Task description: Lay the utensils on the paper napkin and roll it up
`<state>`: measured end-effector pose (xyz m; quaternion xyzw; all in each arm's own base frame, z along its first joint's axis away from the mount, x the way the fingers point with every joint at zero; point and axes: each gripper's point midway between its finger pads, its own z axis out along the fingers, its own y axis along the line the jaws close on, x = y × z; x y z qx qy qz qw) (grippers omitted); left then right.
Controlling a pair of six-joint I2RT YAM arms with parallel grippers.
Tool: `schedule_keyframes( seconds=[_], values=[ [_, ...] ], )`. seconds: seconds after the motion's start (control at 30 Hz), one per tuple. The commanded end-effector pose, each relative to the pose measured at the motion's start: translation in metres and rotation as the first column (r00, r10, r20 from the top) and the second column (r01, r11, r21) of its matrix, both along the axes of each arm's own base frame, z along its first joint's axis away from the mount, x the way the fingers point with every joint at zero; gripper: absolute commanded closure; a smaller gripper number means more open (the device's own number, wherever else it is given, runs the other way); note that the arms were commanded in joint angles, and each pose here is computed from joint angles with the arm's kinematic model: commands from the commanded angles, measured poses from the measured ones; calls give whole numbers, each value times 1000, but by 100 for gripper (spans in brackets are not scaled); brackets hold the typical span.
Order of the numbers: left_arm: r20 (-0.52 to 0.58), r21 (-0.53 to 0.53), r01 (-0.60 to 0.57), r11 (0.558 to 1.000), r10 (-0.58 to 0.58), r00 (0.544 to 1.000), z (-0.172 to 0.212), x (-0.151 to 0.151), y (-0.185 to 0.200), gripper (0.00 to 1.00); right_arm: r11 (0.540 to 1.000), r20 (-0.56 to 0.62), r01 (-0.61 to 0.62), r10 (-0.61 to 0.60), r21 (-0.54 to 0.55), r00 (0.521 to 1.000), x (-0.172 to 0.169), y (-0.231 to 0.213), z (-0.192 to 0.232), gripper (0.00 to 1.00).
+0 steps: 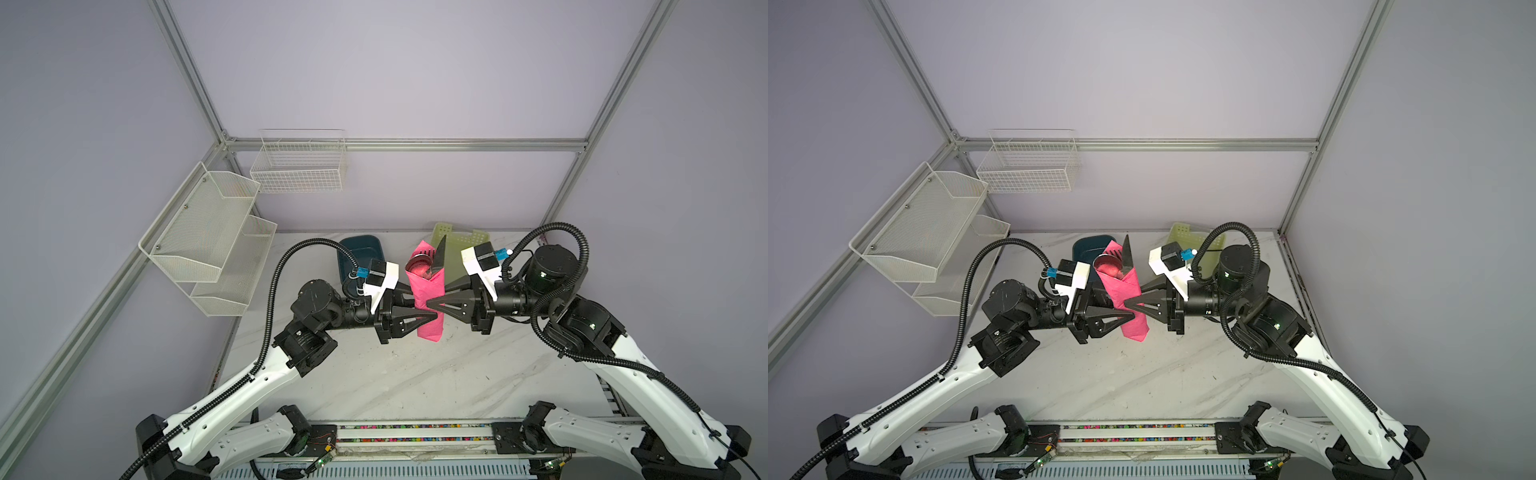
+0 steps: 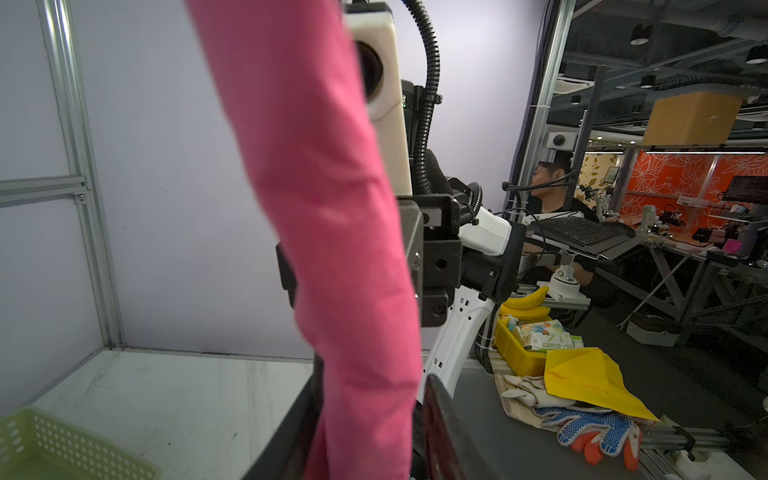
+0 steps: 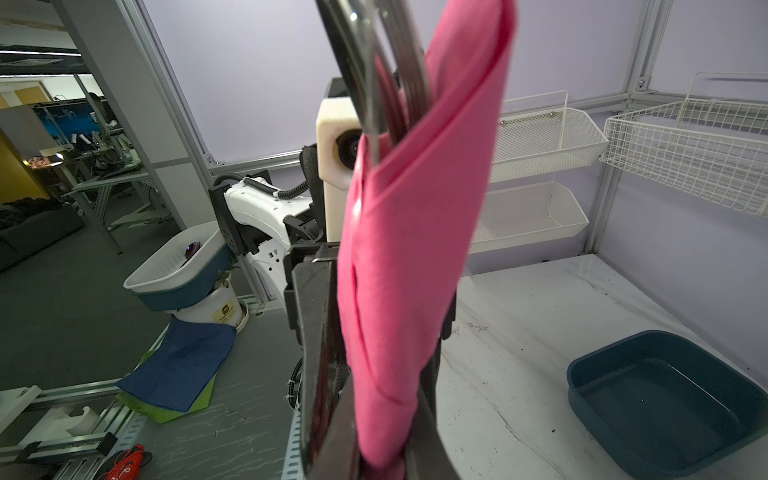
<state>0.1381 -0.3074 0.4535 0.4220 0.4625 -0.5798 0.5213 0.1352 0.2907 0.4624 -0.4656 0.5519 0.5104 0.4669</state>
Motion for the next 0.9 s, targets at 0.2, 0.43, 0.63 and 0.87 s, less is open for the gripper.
schedule_keyframes(
  seconds=[0.2, 0.43, 0.63, 0.87],
  values=[
    [110, -59, 70, 996, -63, 992, 29, -26, 12, 56, 996, 59, 53, -57, 68, 997, 7, -5, 30, 100],
    [110, -59, 57, 997, -50, 993, 29, -25, 13, 56, 996, 59, 49, -53, 76, 997, 6, -5, 34, 100],
    [122, -57, 63, 996, -56, 991, 28, -26, 13, 62, 996, 53, 44, -49, 80, 997, 5, -5, 36, 100],
    [131, -59, 66, 996, -58, 990, 29, -29, 15, 65, 995, 35, 66, -68, 75, 997, 11, -3, 34, 100]
  ],
)
